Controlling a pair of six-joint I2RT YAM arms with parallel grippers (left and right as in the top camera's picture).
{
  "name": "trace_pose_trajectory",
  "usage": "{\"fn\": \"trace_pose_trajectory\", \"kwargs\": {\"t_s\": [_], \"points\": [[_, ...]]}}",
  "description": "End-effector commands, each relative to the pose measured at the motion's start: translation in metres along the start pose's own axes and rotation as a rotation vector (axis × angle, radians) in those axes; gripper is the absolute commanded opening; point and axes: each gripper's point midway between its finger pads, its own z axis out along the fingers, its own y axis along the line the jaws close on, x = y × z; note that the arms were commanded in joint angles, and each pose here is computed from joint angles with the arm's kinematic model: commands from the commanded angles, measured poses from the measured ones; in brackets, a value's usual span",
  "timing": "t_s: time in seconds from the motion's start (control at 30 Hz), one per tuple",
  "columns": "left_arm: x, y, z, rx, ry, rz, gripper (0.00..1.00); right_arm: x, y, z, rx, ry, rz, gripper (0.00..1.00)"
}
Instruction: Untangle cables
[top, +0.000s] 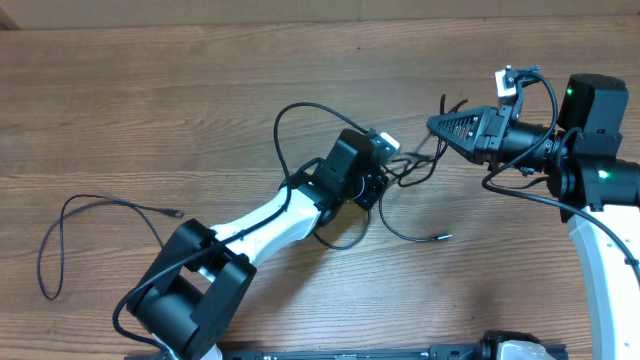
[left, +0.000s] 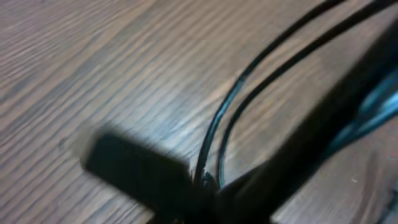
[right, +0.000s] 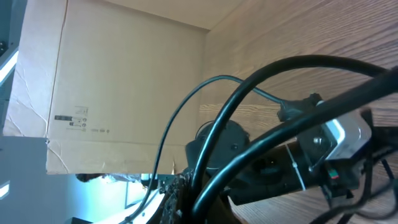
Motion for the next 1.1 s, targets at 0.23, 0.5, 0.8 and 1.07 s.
{"fn": "trace_pose_trajectory", "kwargs": {"t_s": [0.23,0.5,0.8,1.07], "points": [[-0.067,0.109,-0.115,-0.313,-0.250,-0.286,0.04,-0.036,-0.130,-0.069,0.809,-0.414,0.167,0.04],[-0.075,0.147,-0.202,-0.395,-0.375,-0.479,0.04,-0.023,-0.184,-0.129,1.239,-0.497,0.253,0.06],[-0.087,0.166,-0.234,-0.443,-0.482,-0.534,0.04,-0.008,-0.222,-0.119,1.322,-0.371,0.330,0.07],[-0.094,0.163,-0.235,-0.381,-0.502,-0.510,0.04,0.002,-0.245,-0.105,1.332,-0.268,0.395,0.18]]}}
